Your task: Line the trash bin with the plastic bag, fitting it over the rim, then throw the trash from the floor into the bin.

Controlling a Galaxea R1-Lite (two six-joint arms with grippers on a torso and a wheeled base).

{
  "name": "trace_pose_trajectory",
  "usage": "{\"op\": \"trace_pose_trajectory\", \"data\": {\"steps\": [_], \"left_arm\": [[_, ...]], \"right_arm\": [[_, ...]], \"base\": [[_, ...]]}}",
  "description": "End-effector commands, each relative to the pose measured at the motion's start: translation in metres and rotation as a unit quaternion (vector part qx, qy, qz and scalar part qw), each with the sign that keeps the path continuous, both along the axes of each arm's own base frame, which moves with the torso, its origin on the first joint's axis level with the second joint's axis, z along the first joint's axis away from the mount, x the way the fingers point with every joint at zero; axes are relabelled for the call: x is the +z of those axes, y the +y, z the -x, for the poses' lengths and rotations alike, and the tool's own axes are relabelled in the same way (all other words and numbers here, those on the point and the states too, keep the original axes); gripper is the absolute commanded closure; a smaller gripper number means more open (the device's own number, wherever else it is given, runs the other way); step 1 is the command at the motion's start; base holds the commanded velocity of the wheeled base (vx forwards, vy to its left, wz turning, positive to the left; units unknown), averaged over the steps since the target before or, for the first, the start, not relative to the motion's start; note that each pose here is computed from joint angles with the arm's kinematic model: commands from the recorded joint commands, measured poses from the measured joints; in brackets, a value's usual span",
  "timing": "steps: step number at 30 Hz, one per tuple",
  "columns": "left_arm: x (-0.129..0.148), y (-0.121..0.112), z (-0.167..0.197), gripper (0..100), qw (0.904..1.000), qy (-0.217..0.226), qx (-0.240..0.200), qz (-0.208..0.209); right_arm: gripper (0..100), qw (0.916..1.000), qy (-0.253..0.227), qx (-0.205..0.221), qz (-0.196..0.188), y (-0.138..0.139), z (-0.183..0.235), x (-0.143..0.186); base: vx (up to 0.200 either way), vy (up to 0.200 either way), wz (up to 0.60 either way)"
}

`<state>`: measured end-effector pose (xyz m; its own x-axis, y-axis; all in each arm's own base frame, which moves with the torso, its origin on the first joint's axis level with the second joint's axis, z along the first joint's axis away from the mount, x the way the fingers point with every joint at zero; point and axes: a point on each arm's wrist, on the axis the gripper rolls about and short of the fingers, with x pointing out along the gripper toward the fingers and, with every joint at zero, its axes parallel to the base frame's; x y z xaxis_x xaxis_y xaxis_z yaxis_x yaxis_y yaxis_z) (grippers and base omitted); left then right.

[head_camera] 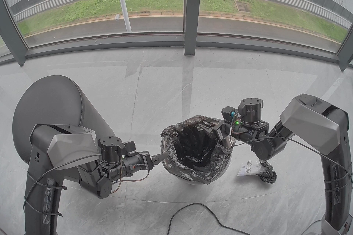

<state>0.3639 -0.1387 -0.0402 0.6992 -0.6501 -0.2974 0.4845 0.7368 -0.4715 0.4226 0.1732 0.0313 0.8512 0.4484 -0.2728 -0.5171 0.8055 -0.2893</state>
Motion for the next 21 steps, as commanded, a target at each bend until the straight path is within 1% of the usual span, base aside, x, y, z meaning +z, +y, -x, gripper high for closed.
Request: {"op": "trace_pose_trajectory", "data": {"steps": [1, 3, 7, 12, 17, 21], "left_arm": [[0.003, 0.001, 0.005, 0, 1.0000, -0.007, -0.003, -0.001], [0.001, 0.000, 0.012, 0, 1.0000, 0.002, -0.006, -0.004], [-0.002, -0.005, 0.022, 0, 0.9998, 0.002, -0.018, -0.004], [-0.007, -0.014, 0.037, 0, 0.9992, 0.012, -0.037, -0.008], [-0.010, -0.026, 0.046, 0, 0.9983, 0.016, -0.055, -0.011], [-0.011, -0.033, 0.052, 0, 0.9977, 0.020, -0.063, -0.014]], "right_arm": [[0, 0.9995, 0.029, 0.006, 0.014, -0.015, 0.046, 0.022], [0, 0.9977, 0.061, 0.006, 0.028, -0.025, 0.071, 0.017], [0, 0.9944, 0.095, -0.002, 0.046, -0.039, 0.093, 0.009], [0, 0.9922, 0.110, -0.005, 0.058, -0.043, 0.096, 0.000], [0, 0.9855, 0.147, -0.017, 0.083, -0.050, 0.113, -0.017], [0, 0.9824, 0.162, -0.027, 0.089, -0.056, 0.116, -0.024]], "base": [[0.000, 0.000, 0.00], [0.000, 0.000, 0.00], [0.000, 0.000, 0.00], [0.000, 0.000, 0.00], [0.000, 0.000, 0.00], [0.000, 0.000, 0.00]]}}
